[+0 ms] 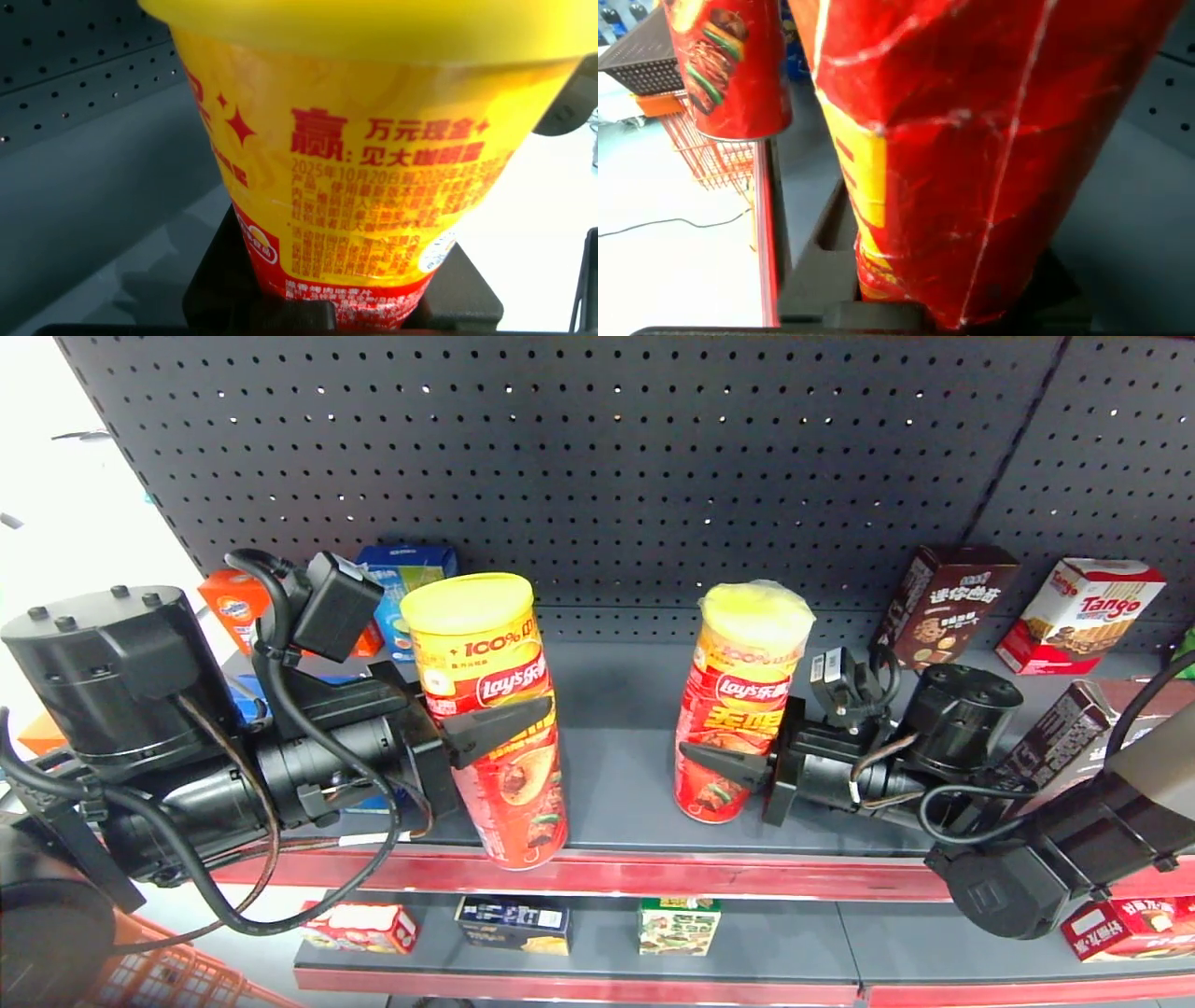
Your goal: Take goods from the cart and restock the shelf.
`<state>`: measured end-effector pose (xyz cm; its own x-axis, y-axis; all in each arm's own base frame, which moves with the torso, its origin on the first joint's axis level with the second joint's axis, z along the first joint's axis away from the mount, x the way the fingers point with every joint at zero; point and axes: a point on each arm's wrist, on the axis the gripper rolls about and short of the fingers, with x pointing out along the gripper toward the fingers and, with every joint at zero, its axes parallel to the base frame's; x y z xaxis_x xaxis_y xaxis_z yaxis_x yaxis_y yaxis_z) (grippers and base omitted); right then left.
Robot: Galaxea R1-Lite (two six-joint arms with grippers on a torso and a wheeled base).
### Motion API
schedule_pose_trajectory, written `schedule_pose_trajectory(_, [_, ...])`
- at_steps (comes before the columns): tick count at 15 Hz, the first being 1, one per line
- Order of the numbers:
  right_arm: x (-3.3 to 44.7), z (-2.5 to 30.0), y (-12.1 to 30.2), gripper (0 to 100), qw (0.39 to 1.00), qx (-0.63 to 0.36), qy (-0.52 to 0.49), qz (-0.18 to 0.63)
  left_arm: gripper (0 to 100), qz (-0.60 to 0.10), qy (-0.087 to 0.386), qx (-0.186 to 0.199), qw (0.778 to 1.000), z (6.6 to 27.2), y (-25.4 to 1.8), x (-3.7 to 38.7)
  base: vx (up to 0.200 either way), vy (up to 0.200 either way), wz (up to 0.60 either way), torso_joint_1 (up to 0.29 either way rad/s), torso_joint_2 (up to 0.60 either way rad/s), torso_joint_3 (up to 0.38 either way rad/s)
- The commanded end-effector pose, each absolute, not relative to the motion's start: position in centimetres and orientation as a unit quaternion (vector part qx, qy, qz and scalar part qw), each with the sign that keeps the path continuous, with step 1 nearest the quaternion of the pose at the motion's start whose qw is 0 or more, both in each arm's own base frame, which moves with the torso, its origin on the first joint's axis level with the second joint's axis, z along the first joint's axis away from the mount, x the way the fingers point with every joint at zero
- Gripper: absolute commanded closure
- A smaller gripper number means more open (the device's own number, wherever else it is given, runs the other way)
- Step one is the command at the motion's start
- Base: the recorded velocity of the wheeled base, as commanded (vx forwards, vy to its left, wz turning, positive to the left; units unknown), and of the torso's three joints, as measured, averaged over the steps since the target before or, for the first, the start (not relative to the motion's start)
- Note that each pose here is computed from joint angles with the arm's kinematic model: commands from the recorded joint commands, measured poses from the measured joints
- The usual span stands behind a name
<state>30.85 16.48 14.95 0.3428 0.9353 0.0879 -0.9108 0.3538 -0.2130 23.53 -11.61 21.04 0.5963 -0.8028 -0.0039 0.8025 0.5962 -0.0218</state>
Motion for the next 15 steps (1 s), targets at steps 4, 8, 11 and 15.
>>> schedule_pose_trajectory(4, [30.4,14.6,16.2,0,0.817,-0.066,-0.097,0.564,100,-0.45,0.008,-0.009,0.893,21.0,-11.7,23.5,0.0,0.0,0.0,0.0,0.0,0.0])
schedule_pose_trajectory(8, [28.0,15.6,13.8,0,0.83,-0.074,-0.097,0.544,100,-0.451,0.006,-0.008,0.892,21.0,-11.7,23.5,0.0,0.0,0.0,0.0,0.0,0.0])
schedule_pose_trajectory(11, [26.0,16.9,12.0,0,0.84,-0.077,-0.108,0.526,100,-0.454,0.005,-0.008,0.891,21.1,-11.8,23.4,0.0,0.0,0.0,0.0,0.0,0.0])
schedule_pose_trajectory(15, [21.8,19.5,9.3,0,0.856,-0.084,-0.135,0.492,100,-0.454,0.005,-0.008,0.891,21.1,-11.8,23.3,0.0,0.0,0.0,0.0,0.0,0.0])
